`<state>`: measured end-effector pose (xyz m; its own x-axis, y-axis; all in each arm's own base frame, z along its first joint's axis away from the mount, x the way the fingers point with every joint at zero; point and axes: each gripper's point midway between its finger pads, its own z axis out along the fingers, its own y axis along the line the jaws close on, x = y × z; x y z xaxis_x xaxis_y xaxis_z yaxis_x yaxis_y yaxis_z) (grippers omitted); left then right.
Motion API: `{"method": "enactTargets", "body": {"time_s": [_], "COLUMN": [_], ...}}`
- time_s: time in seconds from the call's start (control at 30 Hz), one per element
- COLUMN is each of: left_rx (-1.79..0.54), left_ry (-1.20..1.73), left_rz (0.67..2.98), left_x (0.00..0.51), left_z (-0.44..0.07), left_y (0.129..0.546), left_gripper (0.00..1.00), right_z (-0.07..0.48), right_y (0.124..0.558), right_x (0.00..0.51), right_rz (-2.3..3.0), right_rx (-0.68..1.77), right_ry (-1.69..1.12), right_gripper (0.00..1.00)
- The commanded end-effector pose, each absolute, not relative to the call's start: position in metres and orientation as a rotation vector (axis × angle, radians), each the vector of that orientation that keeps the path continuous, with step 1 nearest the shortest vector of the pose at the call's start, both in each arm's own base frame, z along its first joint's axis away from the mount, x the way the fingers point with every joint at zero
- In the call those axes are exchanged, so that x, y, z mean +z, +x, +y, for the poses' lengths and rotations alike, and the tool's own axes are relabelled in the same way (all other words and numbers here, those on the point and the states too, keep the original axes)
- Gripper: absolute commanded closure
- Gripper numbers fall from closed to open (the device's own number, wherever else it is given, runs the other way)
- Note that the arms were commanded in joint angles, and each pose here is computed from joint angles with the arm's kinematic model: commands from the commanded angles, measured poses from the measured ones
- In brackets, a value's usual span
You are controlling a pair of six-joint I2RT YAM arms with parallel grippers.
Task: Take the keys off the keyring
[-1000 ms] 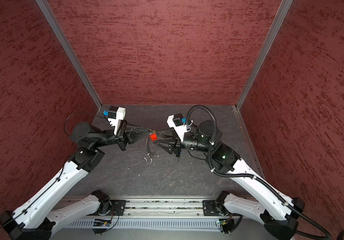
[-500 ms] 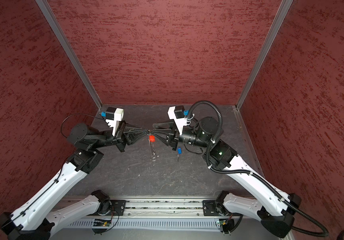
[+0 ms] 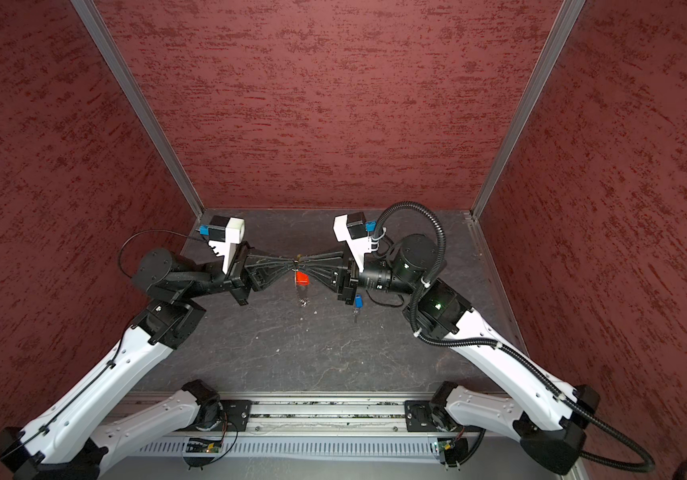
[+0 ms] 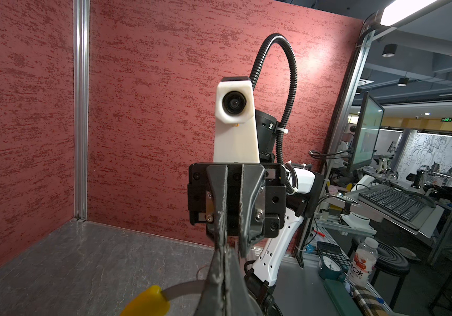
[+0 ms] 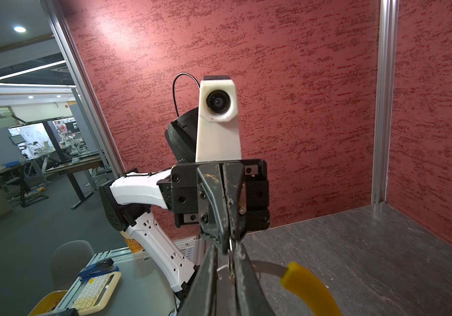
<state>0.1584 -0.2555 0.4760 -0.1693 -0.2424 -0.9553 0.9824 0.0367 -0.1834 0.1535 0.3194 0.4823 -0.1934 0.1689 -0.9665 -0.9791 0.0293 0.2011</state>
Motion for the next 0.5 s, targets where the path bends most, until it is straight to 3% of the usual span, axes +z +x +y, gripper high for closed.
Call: {"method": "enactTargets", "body": {"time_s": [0.0, 0.17, 0.37, 0.47], "left_rx": [-1.378, -1.372, -1.373, -1.374], "left_ry": [0.888, 0.884, 0.882, 0.876], "left_rz": [1.146, 1.146, 1.149, 1.163], "left_x": [0.4820, 0.4823, 0.4815, 0.4814], "left_z": [-0.2531, -0.2525, -0.2527, -0.2528], "left_y": [0.1567, 0.1570, 0.1575, 0.1587], "left_gripper": [1.00, 1.00, 1.00, 1.00], "right_z": [0.3230, 0.3229, 0.3239, 0.3223], "right_y": [0.1466, 0.1470, 0.1455, 0.1461], "right_x": [0.4814, 0.4781, 0.4767, 0.4774], "right_rz": [1.222, 1.227, 1.226, 1.230], "right_rx": [1.434, 1.435, 1.449, 1.439], "right_ry": [-0.983, -0.979, -0.987, -0.979], "right_gripper": [0.85, 0.88, 1.00, 1.00]}}
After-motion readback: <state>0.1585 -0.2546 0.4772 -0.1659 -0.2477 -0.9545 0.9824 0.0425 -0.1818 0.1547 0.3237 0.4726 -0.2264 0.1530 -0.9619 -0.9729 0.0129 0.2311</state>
